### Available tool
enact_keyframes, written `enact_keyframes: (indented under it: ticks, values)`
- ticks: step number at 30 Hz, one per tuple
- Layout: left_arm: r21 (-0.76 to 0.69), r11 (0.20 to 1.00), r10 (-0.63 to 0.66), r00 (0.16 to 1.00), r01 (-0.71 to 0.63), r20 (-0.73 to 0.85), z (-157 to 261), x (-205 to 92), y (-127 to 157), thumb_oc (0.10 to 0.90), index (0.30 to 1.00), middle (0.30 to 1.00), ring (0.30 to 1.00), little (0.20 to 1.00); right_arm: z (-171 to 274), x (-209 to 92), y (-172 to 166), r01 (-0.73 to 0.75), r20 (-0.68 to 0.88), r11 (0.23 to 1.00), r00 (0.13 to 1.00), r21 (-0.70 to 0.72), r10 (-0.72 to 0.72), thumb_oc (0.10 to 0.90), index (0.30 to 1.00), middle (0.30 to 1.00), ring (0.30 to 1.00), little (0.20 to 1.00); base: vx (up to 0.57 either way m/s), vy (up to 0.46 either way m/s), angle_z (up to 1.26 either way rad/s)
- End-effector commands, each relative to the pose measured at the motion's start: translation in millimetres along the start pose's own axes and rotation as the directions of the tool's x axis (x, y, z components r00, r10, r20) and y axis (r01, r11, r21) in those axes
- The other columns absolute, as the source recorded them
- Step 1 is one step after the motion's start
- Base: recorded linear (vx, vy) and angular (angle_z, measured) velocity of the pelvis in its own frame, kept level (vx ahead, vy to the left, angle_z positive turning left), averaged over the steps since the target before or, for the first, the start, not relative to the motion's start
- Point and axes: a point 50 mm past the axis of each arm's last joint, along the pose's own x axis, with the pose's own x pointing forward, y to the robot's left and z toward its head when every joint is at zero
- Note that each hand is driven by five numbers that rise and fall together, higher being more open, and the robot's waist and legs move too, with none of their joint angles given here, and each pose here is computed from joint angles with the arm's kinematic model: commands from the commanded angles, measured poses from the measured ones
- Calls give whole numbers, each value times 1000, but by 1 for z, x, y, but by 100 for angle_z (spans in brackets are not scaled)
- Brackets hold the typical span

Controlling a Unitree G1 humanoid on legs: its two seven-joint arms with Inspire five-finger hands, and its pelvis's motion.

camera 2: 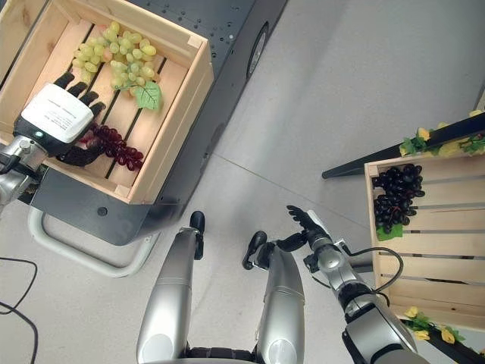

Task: Pick up the fruits from the basket on one side to the basket on the other side

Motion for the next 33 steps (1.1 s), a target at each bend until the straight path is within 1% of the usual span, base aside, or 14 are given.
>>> enact_keyframes:
  ticks: [1,6,9,11,13,18,22,24,25,26,27,29,33]
  values:
    - [110,991,81,993,-71,-90,-53,1,39,800,900,900,900,900,-10,-10,-26,42,12,999,999,-6,-42,800,900,900,900,900,19,0,3]
    - [124,991,48,997,-40,-60,-54,4,45,800,900,900,900,900,-16,-15,-21,43,18,999,999,9,-43,800,900,900,900,900,13,-7,5]
    - [125,992,-25,998,33,-66,-60,4,45,800,900,900,900,900,-24,-19,-19,53,-13,999,999,14,-53,800,900,900,900,900,5,-2,1]
    - [119,991,-46,996,55,-74,-61,6,46,800,900,900,900,900,-27,-20,-18,58,-26,998,998,17,-57,800,900,900,900,900,0,0,0]
    - [116,992,-46,995,55,-84,-63,6,48,800,900,900,900,900,-28,-20,-18,63,-33,998,998,24,-62,800,900,900,900,900,0,0,0]
    - [102,995,2,995,8,-95,-60,10,51,800,900,900,900,900,-27,-20,-16,61,-15,997,998,45,-60,800,900,900,900,900,0,0,0]
    - [117,992,-32,995,43,-97,-56,11,47,800,900,900,900,900,-20,-18,-11,55,22,997,998,59,-57,800,900,900,900,900,-4,1,1]
    - [134,987,-70,989,87,-131,-58,11,41,800,900,900,900,900,-18,-18,-11,53,40,997,998,63,-56,800,900,900,900,900,-4,3,2]
    - [130,984,-93,978,118,-186,-63,9,38,800,900,900,900,900,-16,-18,-10,53,48,997,997,63,-56,800,900,900,900,900,0,0,0]
    - [127,984,-94,975,121,-201,-65,9,39,800,900,900,900,900,-15,-17,-11,54,51,997,997,63,-58,800,900,900,900,900,0,0,0]
    - [110,985,-104,963,134,-247,-69,8,37,800,900,900,900,900,-14,-17,-10,52,55,997,997,63,-56,800,900,900,900,900,0,0,0]
    - [112,971,-161,928,209,-336,-80,4,28,800,900,900,900,900,-14,-17,-5,43,58,997,997,62,-47,800,900,900,900,900,0,0,0]
    - [115,972,-149,915,205,-376,-84,2,25,800,900,900,900,900,-11,-15,-2,42,63,997,997,72,-47,800,900,900,900,900,0,0,0]
